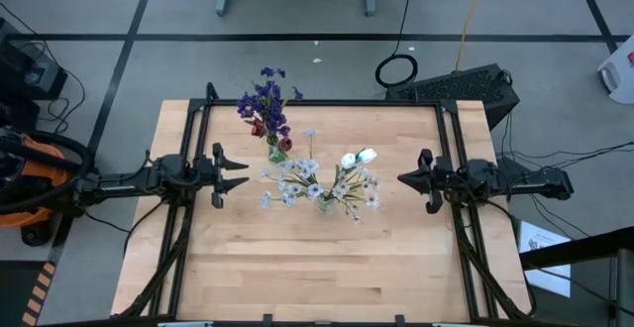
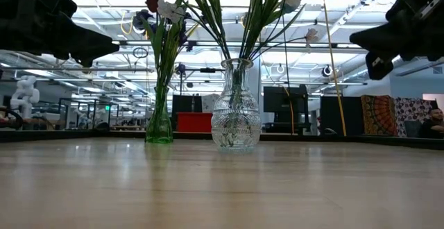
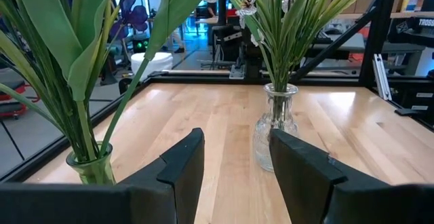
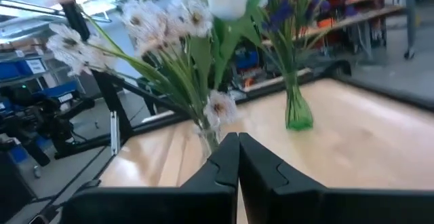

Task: Sort flowers into vase by color
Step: Return to Home Position

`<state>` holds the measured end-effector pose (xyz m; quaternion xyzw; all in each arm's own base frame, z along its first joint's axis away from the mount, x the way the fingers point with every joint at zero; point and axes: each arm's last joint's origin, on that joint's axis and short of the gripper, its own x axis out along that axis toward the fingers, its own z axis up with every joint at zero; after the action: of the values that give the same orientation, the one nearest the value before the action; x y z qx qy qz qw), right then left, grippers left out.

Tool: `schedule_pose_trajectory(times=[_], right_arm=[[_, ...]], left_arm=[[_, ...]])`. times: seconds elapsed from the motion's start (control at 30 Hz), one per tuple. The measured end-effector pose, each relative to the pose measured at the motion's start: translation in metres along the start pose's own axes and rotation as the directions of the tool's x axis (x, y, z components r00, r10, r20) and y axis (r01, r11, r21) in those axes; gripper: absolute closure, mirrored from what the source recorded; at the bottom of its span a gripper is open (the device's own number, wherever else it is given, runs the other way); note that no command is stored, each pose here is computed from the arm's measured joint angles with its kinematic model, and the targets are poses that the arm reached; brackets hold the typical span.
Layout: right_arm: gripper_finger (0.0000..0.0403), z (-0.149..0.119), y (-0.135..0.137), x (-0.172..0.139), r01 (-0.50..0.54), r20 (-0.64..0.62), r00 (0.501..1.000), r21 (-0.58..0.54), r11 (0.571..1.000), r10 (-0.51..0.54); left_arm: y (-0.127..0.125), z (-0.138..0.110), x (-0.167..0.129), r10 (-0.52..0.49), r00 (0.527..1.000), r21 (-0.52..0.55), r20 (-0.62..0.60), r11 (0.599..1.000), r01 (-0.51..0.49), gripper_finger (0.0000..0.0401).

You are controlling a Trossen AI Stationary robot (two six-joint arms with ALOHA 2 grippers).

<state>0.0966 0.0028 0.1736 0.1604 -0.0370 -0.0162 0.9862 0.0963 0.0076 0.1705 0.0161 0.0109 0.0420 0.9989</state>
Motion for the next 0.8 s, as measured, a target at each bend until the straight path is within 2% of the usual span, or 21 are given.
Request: schedule_pose_trajectory(times=[0.17,0.8], right_arm=[[0.0402,-0.0007,0.0006,0.0001,-0.021,-0.012,1.000,0.090,0.996,0.022],[0.0403,-0.0005,0.0007,0.0001,-0.021,-0.010,1.000,0.091,0.996,0.022]], left_arm=[[0.0000,0.0002,0.0000,0.000,1.000,0.000,0.001,1.000,0.000,0.0228],[0.0000,0.0001,0.0000,0.000,1.000,0.000,0.000,1.000,0.000,0.0228]])
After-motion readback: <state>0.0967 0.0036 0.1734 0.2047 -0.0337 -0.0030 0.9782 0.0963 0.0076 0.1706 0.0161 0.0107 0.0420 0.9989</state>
